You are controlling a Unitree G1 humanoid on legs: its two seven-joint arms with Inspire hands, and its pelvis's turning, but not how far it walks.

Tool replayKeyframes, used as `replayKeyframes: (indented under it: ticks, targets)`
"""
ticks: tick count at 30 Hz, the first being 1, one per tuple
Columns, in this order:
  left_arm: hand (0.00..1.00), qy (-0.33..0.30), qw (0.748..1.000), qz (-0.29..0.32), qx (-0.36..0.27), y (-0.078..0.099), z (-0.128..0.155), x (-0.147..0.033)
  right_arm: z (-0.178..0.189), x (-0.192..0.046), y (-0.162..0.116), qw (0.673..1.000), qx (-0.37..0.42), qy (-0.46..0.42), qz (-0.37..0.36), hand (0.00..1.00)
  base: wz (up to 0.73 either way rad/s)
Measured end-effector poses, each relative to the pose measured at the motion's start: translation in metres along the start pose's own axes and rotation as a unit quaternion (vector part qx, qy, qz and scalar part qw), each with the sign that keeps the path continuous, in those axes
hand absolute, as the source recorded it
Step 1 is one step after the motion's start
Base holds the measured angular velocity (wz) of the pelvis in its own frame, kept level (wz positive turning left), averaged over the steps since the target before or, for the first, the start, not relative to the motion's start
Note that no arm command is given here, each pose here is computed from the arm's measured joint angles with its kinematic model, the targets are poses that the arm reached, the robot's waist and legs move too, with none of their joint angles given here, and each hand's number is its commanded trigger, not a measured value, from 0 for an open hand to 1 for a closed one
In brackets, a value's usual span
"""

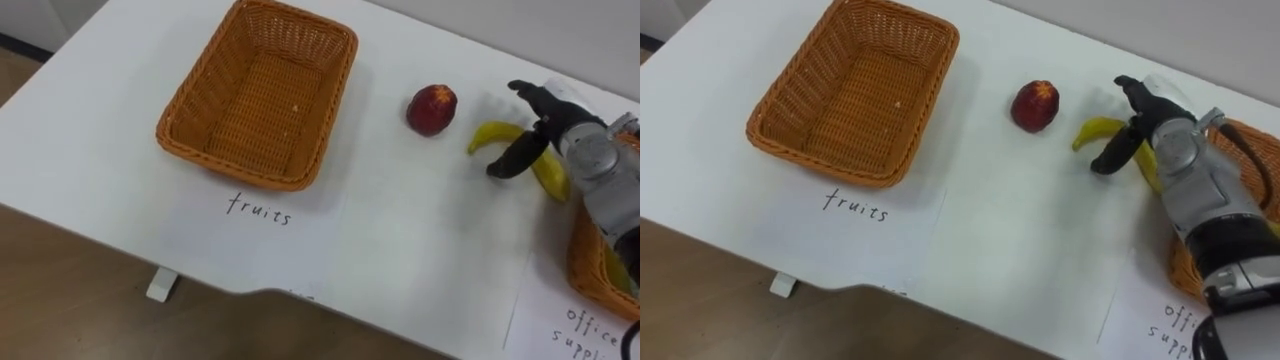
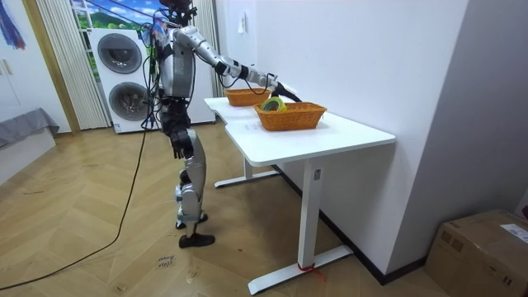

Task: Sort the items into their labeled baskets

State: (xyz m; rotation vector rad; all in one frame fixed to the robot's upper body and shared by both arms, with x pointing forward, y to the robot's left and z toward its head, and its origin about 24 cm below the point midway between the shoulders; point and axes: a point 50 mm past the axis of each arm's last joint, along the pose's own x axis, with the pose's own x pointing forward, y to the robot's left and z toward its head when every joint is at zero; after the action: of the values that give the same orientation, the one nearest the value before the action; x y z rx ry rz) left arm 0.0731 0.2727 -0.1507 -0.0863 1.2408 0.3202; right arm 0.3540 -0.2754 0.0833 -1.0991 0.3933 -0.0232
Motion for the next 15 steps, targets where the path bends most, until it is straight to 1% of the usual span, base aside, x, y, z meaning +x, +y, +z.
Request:
replayKeyframes:
  ticks: [13, 15]
  targets:
    - [0.00, -0.010, 1.000, 0.001, 0.001, 0.0002, 0.0034, 0.0006, 0.0060, 0.0027, -0.0036, 1.000, -0.008, -0.011, 0.027, 0.00, 0.00]
    - [0.00, -0.012, 1.000, 0.001, 0.004, -0.0004, 0.0044, 0.0007, 0.0069, 0.0033, -0.0031, 0.999, -0.018, -0.011, 0.035, 0.00, 0.00]
